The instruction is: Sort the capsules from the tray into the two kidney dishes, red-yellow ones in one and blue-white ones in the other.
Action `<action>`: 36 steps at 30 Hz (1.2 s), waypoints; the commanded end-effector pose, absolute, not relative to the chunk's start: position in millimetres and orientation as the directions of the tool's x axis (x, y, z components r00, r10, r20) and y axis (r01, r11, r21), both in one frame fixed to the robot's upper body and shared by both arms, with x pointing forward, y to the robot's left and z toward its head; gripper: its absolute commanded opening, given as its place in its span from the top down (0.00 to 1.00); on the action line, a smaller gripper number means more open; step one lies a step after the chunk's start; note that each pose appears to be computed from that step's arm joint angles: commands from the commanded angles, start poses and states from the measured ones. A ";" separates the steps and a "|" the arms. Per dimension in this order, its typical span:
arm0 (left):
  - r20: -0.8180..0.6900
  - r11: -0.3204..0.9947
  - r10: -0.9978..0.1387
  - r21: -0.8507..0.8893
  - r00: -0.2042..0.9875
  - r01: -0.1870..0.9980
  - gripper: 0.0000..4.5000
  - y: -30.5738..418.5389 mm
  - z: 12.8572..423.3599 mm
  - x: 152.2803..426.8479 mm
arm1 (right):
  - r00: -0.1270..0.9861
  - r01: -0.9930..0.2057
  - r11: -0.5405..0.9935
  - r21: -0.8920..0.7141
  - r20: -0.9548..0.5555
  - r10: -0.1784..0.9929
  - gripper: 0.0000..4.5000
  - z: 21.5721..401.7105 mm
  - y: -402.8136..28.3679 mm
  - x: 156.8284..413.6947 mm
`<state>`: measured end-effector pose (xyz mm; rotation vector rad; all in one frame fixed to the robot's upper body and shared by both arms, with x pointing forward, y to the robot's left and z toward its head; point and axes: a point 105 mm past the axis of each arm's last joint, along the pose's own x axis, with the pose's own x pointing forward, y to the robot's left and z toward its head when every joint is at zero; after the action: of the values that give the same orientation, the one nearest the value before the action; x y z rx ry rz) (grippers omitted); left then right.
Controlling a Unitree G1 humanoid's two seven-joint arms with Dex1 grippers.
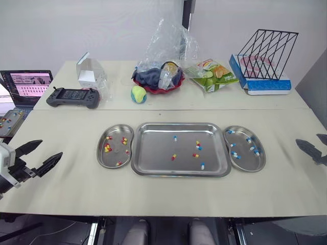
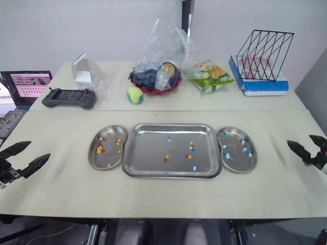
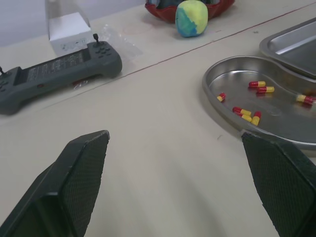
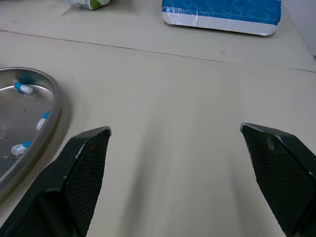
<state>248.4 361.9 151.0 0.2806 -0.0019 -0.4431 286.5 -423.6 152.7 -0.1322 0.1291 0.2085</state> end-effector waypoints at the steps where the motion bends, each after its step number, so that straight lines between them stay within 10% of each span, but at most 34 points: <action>1: -0.031 0.827 -0.514 0.249 0.857 0.505 0.00 345.0 173.9 250.6 | 0.957 -0.280 0.950 -0.139 -0.114 0.266 0.01 172.3 -414.2 285.9; 15: -0.247 0.419 -0.832 0.309 0.497 0.854 0.00 223.0 191.0 267.5 | 0.708 -0.685 0.727 0.036 -0.198 0.677 0.01 185.4 -318.7 241.3; 36: -0.340 0.131 -0.920 0.211 0.198 0.969 0.00 67.1 165.3 313.7 | 0.700 -0.697 0.716 -0.030 -0.241 0.672 0.01 177.6 -272.0 187.8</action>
<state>307.5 71.0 161.8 0.3919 0.1654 -1.4117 188.4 -271.6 164.7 -0.0719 0.2695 0.7795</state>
